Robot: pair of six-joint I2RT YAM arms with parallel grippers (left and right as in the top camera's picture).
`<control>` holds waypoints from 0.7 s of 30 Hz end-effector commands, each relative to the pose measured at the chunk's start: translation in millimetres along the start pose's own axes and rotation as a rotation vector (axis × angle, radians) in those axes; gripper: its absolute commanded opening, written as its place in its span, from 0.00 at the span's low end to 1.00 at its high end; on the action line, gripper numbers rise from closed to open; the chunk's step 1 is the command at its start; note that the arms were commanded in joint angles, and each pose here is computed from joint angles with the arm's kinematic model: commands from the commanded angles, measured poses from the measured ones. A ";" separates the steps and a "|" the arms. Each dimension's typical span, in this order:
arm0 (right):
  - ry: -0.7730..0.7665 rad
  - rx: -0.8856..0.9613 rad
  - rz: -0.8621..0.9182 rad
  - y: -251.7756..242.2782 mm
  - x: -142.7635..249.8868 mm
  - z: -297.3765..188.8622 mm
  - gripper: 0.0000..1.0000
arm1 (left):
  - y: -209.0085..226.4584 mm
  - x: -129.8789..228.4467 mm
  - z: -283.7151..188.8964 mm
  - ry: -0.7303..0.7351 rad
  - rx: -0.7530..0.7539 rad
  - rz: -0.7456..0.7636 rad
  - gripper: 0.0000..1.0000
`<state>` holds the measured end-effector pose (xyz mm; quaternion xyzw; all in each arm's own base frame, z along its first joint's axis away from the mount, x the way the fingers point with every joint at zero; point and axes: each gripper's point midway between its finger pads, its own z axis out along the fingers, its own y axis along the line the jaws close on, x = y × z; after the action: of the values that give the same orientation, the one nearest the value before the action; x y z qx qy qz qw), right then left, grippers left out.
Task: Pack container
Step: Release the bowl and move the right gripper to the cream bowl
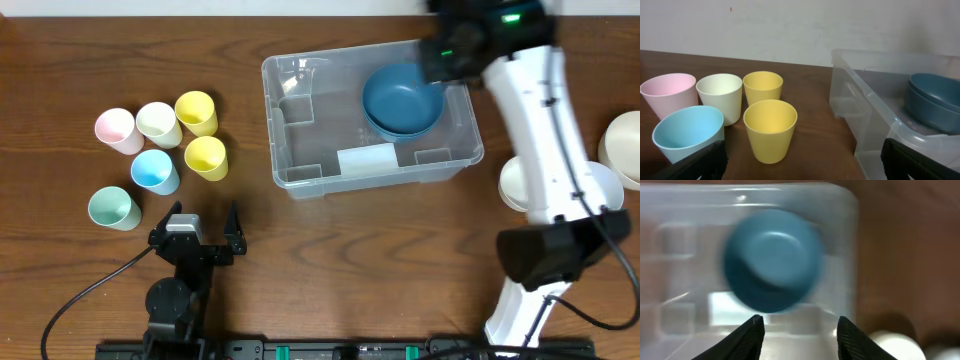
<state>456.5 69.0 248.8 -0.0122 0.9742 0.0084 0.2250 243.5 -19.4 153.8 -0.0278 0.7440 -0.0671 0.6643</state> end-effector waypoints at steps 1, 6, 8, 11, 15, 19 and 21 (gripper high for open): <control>-0.007 0.107 0.338 -77.8 2.6 -12.6 0.49 | 5.3 17.4 1.4 0.048 -0.021 0.015 0.98; 0.039 0.207 0.613 -170.7 30.0 -12.0 0.50 | 5.3 17.4 1.4 0.048 -0.021 0.015 0.98; 0.042 0.239 0.683 -202.8 40.5 -14.1 0.50 | 5.3 17.4 1.4 0.048 -0.021 0.015 0.98; 0.044 0.282 0.780 -245.5 57.7 -17.2 0.50 | 5.3 17.4 1.4 0.048 -0.021 0.015 0.98; 0.048 0.329 0.903 -291.6 83.1 -16.4 0.49 | 5.3 17.4 1.4 0.048 -0.021 0.015 0.98; 0.061 0.369 0.987 -330.2 112.2 -8.4 0.48 | 5.3 17.4 1.4 0.048 -0.021 0.015 0.98; 0.071 0.376 0.990 -344.0 125.4 1.7 0.48 | 5.3 17.4 1.4 0.048 -0.021 0.015 0.98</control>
<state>369.2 -262.4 198.8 0.4770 0.8615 -0.0551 0.1650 243.5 -19.4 153.8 -0.0278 0.7440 -0.0671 0.6643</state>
